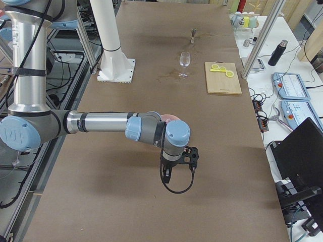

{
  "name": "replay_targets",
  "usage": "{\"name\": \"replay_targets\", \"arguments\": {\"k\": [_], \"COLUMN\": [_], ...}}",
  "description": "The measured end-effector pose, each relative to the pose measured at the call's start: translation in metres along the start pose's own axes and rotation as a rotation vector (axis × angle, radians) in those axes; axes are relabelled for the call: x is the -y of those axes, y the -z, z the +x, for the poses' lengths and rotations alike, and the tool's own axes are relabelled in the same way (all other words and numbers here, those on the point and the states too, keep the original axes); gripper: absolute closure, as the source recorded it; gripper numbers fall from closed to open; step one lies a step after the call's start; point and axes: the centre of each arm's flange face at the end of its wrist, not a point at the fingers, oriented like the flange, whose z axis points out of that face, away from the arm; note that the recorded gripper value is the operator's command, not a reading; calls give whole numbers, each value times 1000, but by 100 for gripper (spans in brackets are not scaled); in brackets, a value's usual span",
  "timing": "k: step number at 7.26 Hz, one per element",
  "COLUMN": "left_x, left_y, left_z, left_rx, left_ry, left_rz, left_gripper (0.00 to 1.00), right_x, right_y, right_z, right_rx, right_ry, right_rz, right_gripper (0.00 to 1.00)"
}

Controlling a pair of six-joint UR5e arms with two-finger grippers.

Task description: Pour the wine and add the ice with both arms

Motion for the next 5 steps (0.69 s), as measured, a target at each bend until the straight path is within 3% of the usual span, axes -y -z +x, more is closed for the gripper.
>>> {"name": "replay_targets", "arguments": {"k": [5], "left_x": [1], "left_y": [1], "left_z": [1], "left_rx": [0], "left_ry": [-1], "left_rz": [1], "left_gripper": [2], "right_x": [0], "right_y": [1], "right_z": [0], "right_rx": [0], "right_ry": [-1], "right_rz": [2], "right_gripper": [0]}}
